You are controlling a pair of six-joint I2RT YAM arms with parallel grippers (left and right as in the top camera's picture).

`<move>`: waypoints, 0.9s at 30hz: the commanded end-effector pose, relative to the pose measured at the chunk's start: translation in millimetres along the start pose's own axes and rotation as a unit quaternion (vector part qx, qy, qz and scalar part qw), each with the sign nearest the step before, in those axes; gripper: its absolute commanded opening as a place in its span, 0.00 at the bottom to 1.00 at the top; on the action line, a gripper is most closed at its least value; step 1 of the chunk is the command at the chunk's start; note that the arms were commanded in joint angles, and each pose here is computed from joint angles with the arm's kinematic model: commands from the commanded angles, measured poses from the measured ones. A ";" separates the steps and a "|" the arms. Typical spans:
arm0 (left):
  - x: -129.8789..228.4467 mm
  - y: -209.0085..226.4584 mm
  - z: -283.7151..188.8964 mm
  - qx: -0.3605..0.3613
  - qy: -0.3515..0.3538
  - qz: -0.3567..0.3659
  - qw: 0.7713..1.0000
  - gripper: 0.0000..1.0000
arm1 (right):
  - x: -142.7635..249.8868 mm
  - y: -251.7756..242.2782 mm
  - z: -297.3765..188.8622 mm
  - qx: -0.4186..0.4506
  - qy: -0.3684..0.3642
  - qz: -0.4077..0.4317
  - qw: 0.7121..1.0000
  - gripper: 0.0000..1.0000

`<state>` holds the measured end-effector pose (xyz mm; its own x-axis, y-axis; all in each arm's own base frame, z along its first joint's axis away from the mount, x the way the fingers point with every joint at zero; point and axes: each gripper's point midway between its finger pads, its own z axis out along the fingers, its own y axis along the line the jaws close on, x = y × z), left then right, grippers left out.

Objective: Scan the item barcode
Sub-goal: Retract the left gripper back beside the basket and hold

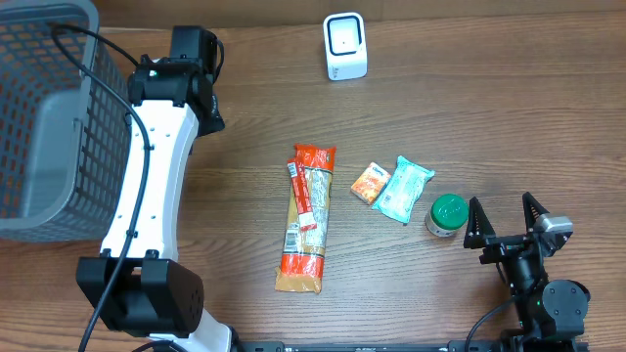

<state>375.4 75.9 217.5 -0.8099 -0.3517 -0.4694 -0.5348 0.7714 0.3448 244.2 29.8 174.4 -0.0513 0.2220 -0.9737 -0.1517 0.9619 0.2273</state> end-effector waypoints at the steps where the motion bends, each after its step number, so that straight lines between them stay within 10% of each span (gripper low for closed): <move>1: 1.5 -9.4 -5.3 0.035 0.008 -0.006 0.999 0.99 | 2.0 -1.5 0.2 0.001 -0.001 0.001 1.000 1.00; 27: 2.3 -10.9 -5.4 0.039 0.010 -0.006 0.999 1.00 | 2.0 -1.5 0.2 0.001 -0.001 0.001 1.000 1.00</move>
<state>376.6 65.3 211.5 -0.8178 -0.3682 -0.4424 -0.5195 0.8031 0.2920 244.2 29.8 174.5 -0.0508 0.2217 -0.9738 -0.1518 0.9620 0.2269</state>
